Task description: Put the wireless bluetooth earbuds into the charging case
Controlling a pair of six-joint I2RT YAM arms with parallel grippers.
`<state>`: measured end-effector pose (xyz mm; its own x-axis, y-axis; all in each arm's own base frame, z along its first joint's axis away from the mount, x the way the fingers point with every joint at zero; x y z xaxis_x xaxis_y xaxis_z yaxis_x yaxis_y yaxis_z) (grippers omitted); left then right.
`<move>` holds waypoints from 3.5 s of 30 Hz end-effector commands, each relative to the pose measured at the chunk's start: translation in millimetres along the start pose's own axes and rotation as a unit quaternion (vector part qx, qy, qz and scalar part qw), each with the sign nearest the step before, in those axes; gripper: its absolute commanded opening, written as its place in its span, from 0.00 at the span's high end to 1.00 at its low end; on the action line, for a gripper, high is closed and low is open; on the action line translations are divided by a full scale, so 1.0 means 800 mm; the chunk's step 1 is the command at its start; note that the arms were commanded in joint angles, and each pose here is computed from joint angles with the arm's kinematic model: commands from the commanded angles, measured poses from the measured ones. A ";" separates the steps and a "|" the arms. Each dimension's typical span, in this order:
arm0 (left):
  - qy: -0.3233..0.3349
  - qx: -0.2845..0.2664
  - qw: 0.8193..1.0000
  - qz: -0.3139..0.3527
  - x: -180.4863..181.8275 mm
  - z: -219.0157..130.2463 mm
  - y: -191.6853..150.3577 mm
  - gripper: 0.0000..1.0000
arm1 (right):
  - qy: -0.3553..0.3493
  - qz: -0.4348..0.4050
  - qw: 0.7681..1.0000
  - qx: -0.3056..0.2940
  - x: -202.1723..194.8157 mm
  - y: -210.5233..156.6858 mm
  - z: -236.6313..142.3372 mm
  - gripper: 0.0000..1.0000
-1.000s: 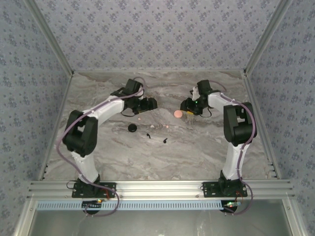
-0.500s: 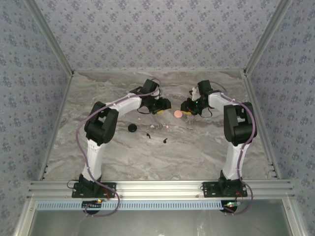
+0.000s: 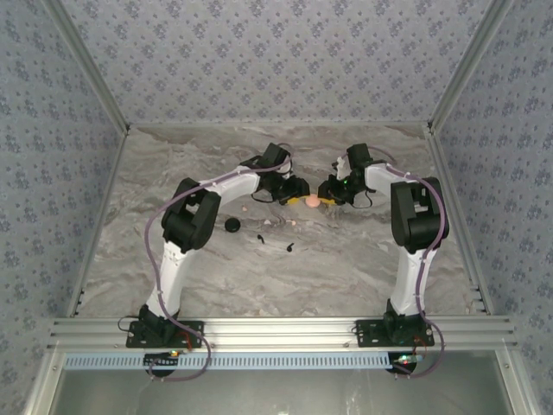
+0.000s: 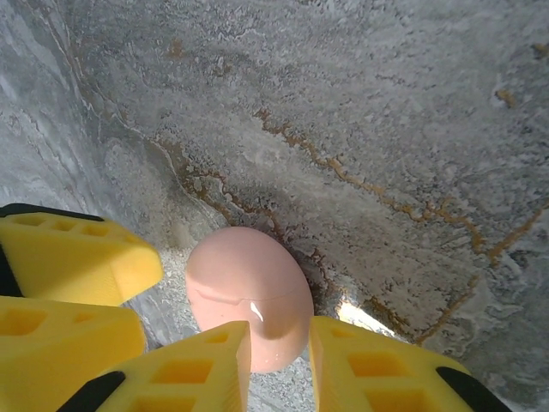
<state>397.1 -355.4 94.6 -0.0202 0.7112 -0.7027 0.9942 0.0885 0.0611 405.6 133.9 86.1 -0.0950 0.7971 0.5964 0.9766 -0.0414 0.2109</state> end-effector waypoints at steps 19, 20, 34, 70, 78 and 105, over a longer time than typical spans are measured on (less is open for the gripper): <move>-0.038 0.019 0.999 -0.024 -0.009 0.036 -0.003 0.53 | 0.017 0.035 0.999 0.020 -0.017 -0.012 0.017 0.80; -0.042 0.019 0.999 -0.024 -0.010 0.036 -0.002 0.53 | 0.018 0.037 0.999 0.020 -0.017 -0.013 0.017 0.80; -0.063 0.011 0.997 -0.041 -0.014 0.039 0.001 0.73 | 0.030 0.052 0.998 0.021 -0.021 -0.017 0.015 0.80; -0.243 -0.088 0.937 0.235 -0.129 -0.249 -0.039 0.82 | 0.259 -0.191 0.940 -0.114 0.164 -0.018 -0.202 0.49; -0.269 -0.074 0.921 0.272 -0.142 -0.272 -0.060 0.82 | 0.305 -0.246 0.914 -0.106 0.211 -0.025 -0.217 0.45; -0.284 -0.061 0.909 0.298 -0.152 -0.281 -0.076 0.83 | 0.324 -0.273 0.903 -0.065 0.238 -0.031 -0.202 0.58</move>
<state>326.6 -291.0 312.7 0.5477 0.2407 -0.8013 0.8342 -0.0831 0.5452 334.4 186.4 312.5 -0.6788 0.2372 0.6949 0.7313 0.1334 0.6689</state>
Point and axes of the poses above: each hand's point on the last joint's axis, 136 mm out from that joint toward the fingers, its own z axis out along the fingers, its own x axis along the line the jaws close on, y = z × x, the point moved 6 cm from there along -z, back along the fingers, and after that the axes turned 5 degrees about -z, right-handed, at the moved point
